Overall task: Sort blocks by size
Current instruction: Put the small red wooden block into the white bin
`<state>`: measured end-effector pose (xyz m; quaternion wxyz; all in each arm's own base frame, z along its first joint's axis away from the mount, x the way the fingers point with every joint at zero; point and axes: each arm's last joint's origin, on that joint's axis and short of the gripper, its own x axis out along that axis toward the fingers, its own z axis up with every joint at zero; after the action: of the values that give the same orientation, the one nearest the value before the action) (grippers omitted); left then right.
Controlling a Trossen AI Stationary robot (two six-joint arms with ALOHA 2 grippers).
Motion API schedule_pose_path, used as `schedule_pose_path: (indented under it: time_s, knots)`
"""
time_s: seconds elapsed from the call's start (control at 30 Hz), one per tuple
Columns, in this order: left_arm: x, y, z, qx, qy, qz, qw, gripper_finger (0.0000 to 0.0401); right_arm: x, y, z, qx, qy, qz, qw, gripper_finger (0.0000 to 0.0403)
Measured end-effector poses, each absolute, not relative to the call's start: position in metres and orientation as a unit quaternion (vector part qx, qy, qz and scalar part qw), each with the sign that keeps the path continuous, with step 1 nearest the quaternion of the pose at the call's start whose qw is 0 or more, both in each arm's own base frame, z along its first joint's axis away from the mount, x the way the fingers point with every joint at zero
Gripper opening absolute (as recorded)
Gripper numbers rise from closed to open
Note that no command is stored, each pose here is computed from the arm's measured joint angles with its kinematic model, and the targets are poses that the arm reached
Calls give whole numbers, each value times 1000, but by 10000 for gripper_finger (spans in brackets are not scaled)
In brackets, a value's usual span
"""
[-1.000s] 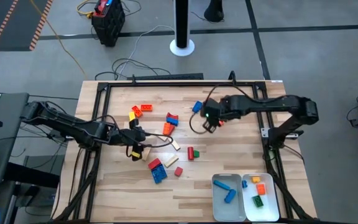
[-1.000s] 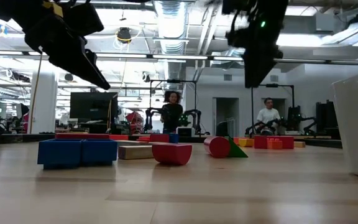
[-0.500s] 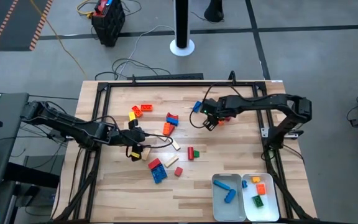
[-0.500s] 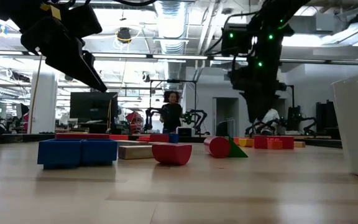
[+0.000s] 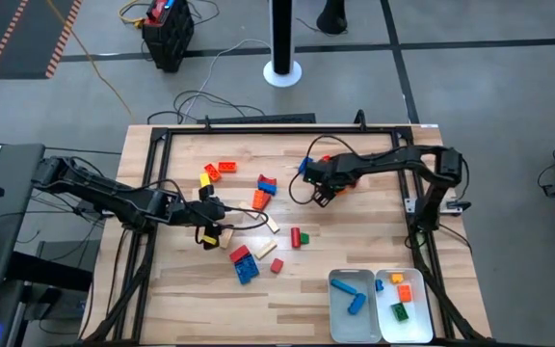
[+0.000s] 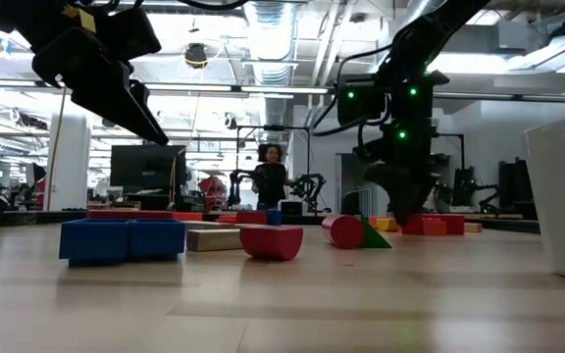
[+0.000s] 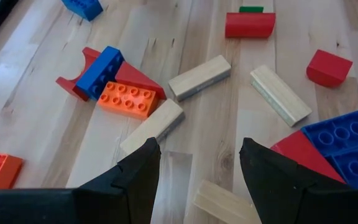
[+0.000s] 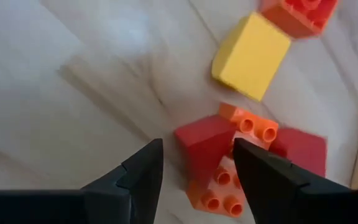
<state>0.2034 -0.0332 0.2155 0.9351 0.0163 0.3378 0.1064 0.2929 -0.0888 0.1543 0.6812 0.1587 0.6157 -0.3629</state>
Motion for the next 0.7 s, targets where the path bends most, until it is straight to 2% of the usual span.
schedule_pose_path:
  time_s: [0.17, 0.5, 0.7]
  knots:
    - [203, -33, 215, 18, 343, 107, 933, 212, 294, -84, 152, 140, 627, -352, 681, 199]
    - [203, -33, 215, 17, 343, 107, 933, 212, 295, -76, 153, 113, 640, -327, 686, 60]
    - [203, -33, 215, 17, 343, 107, 933, 212, 299, -67, 157, 100, 647, -305, 691, 30]
